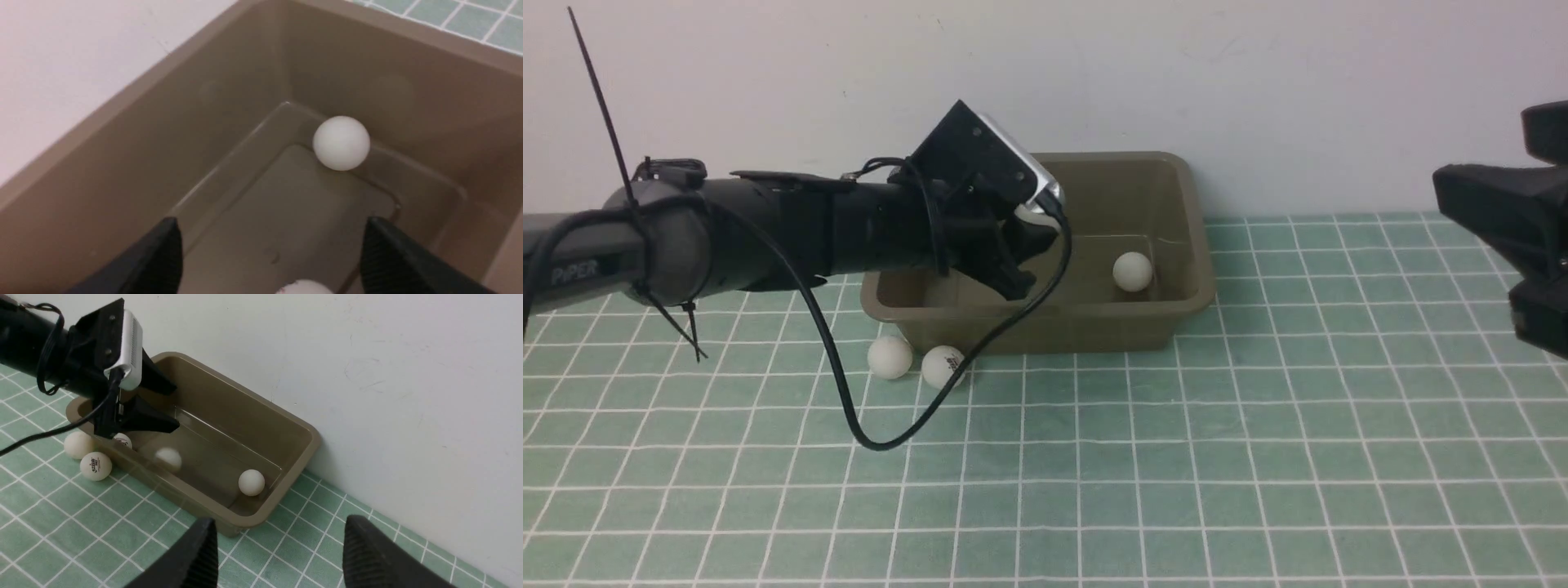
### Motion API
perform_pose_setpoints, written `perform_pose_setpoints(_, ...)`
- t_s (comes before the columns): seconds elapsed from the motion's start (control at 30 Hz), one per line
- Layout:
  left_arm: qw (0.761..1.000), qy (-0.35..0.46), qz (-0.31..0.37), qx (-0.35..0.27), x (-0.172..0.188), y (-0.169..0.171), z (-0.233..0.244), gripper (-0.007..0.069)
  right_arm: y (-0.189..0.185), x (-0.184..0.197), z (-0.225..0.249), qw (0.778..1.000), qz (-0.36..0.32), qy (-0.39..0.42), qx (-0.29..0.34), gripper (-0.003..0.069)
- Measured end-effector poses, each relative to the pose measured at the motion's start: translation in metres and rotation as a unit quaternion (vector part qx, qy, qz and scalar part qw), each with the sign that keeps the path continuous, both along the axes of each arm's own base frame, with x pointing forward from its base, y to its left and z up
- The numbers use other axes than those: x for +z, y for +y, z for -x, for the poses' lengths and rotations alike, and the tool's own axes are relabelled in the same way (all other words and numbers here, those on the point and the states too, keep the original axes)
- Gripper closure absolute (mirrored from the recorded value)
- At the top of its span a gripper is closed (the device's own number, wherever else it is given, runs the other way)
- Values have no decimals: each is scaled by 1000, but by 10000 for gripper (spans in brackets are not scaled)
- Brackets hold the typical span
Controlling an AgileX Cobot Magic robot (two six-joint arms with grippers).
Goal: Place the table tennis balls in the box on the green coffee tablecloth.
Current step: 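Drop the ball into the bin, then reach for and grasp a ping pong ball on the table beside the basket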
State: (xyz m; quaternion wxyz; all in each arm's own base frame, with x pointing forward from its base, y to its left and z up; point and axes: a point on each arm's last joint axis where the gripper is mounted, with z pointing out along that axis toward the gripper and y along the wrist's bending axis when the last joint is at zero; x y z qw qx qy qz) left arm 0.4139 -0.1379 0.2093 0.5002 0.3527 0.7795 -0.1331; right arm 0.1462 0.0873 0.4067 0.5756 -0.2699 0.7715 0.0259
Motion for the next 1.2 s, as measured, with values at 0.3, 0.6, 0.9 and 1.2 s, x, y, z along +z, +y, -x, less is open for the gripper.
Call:
perform_pose_setpoints(0.3,996,-40,47,61,88,17,41,68,0,0,0,1000,-1,0,0,274)
perform_pose_setpoints(0.6,993,0,78,93,110,36,111,184,0,0,0,1000,-1,-2,1,274)
perform_pose_setpoints(0.9,991,73,111,-14,116,23,145,339,0,1,0,1000,-2,-2,1,274)
perform_pose_setpoints(1.2,986,158,13,-52,97,27,159,396,0,1,0,1000,-1,-3,1,274)
